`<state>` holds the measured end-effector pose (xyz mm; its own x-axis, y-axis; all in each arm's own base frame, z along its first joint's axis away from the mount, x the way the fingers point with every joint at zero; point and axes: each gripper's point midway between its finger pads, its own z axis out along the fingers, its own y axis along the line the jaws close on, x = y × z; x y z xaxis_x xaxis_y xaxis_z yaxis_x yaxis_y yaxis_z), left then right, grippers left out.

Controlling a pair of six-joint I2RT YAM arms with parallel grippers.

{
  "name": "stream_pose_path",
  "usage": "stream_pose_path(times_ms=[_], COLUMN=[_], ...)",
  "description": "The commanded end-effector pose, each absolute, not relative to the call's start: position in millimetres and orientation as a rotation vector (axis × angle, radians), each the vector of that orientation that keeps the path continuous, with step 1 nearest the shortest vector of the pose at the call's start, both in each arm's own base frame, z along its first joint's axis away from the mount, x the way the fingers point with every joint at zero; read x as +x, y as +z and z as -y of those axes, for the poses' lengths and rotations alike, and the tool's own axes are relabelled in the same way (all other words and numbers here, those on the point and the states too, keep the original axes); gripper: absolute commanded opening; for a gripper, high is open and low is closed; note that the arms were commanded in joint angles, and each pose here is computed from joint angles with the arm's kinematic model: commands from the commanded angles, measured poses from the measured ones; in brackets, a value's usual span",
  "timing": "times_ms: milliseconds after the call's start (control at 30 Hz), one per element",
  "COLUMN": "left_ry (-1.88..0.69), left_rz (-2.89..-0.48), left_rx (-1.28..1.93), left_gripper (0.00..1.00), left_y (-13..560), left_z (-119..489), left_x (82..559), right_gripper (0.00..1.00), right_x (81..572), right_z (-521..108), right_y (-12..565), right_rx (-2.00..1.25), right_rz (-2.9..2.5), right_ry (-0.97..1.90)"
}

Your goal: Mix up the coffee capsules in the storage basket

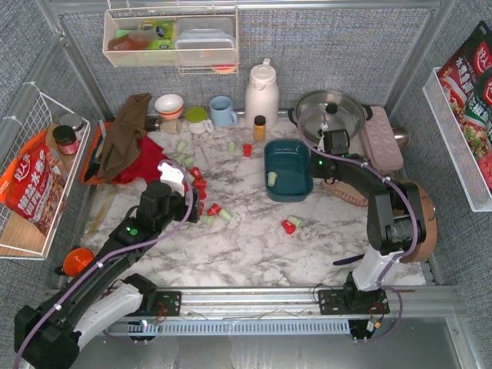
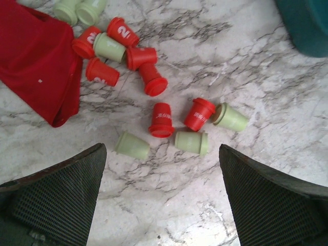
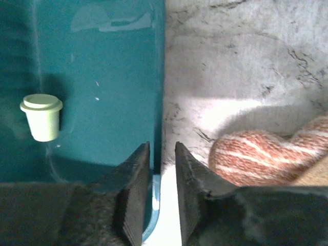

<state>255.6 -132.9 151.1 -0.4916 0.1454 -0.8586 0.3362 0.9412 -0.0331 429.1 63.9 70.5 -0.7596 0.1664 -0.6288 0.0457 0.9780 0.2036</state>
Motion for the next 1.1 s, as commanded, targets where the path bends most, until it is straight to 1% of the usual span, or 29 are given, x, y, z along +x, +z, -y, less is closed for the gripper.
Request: stream_pose_path(times_ms=[0, 100, 200, 300, 433, 567, 733, 800, 933, 1067], left_ry=[-0.335, -0.362, -0.374, -0.366, -0.334, -0.305, -0.3, -0.316, -0.338, -0.358], left_rz=[-2.036, -2.032, -2.012, -1.958, -1.891, -1.822, -1.753, -1.728, -1.677, -1.639], left_rx=[0.317, 0.31, 0.314, 0.342, 0.384, 0.433, 0.457, 0.464, 0.476, 0.482], left_gripper=[0.99, 0.99, 0.99, 0.99, 0.99, 0.99, 0.99, 0.99, 0.99, 0.99], left_y=[161.9, 162.6, 171.6, 193.6, 220.8, 237.3, 241.9, 240.0, 242.2, 249.4], left_z=[148.4, 153.6, 156.2, 156.5, 153.0, 148.7, 144.8, 145.2, 144.9, 144.0], left_x=[262.1, 263.8, 265.9, 268.8, 270.4, 268.1, 261.8, 257.9, 250.3, 243.3], right_gripper=[0.34, 0.42, 0.49, 0.51, 0.51, 0.47, 0.44, 0.4, 0.37, 0.37], right_x=[417.5, 411.8, 396.8, 373.5, 333.3, 307.6, 273.8, 263.8, 263.3, 266.2], right_z=[-58.6, -58.0, -62.6, -74.3, -102.9, -126.7, -163.8, -168.9, -163.2, -150.4], right_y=[69.5, 78.7, 102.2, 127.3, 136.1, 141.6, 118.8, 105.0, 91.3, 80.8], right_rx=[0.051, 0.012, -0.044, -0.128, -0.325, -0.563, -1.023, -1.188, -1.246, -1.278], right_rz=[-2.479, -2.475, -2.418, -2.347, -2.307, -2.227, -2.117, -2.087, -2.168, -2.257], right_ry=[0.223, 0.217, 0.198, 0.174, 0.221, 0.253, 0.332, 0.335, 0.298, 0.214])
